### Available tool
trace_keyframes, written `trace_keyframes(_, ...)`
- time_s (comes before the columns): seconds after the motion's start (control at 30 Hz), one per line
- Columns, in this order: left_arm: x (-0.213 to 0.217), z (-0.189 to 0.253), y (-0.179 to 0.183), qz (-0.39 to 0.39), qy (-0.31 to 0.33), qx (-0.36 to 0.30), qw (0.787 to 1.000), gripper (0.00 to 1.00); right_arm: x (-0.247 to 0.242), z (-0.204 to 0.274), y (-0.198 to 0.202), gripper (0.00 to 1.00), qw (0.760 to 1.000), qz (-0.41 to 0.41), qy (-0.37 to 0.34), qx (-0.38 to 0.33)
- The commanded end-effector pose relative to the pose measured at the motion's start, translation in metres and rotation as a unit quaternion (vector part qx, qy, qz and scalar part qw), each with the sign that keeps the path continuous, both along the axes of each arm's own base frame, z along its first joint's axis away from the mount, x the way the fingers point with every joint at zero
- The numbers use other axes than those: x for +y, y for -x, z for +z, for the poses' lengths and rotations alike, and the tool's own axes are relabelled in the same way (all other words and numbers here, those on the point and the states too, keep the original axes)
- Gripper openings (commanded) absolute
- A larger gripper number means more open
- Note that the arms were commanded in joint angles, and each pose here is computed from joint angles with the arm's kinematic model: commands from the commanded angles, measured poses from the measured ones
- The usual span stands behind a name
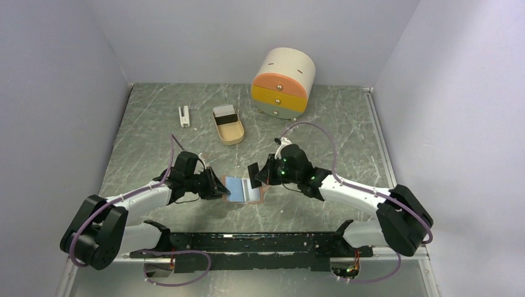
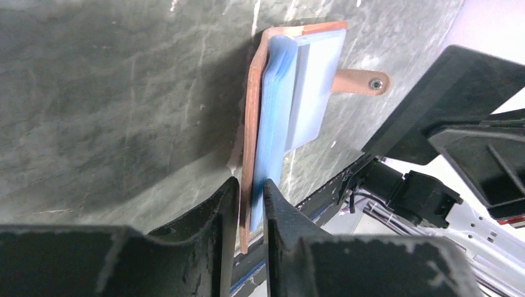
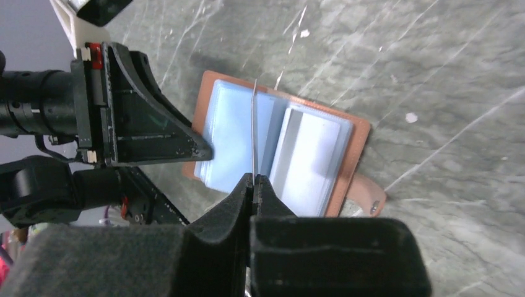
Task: Put the credit cards into the card holder
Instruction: Insert the credit card into the card holder.
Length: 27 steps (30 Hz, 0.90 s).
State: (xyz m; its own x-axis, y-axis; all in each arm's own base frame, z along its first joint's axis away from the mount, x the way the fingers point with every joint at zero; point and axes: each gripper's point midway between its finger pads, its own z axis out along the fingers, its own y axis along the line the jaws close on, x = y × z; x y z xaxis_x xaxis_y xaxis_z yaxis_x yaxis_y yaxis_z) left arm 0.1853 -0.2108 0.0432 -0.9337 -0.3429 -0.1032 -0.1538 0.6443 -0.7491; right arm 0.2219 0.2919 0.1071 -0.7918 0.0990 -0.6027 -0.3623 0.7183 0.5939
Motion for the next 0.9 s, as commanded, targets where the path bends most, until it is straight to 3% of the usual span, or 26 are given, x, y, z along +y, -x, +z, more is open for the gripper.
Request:
trace_keyframes(0.0, 0.006, 0.001, -0.006, 0.014, -0.020, -0.005, 1.000, 0.27, 0.016, -0.005, 0.009, 0.00, 0.998, 0.015, -0.052, 0.027)
trace_keyframes(0.13, 0.010, -0.005, -0.003, 0.019, -0.029, 0.004, 0.999, 0.28, 0.022, -0.019, 0.014, 0.00, 0.996, 0.021, -0.072, 0.047)
trace_keyframes(0.4, 0.014, -0.014, 0.001, 0.023, -0.039, 0.015, 0.999, 0.18, 0.036, -0.045, 0.018, 0.00, 0.990, 0.027, -0.106, 0.086)
trace_keyframes(0.87, 0.018, -0.027, 0.009, 0.020, -0.046, 0.029, 0.998, 0.17, 0.042, -0.075, 0.027, 0.00, 0.982, 0.031, -0.126, 0.136)
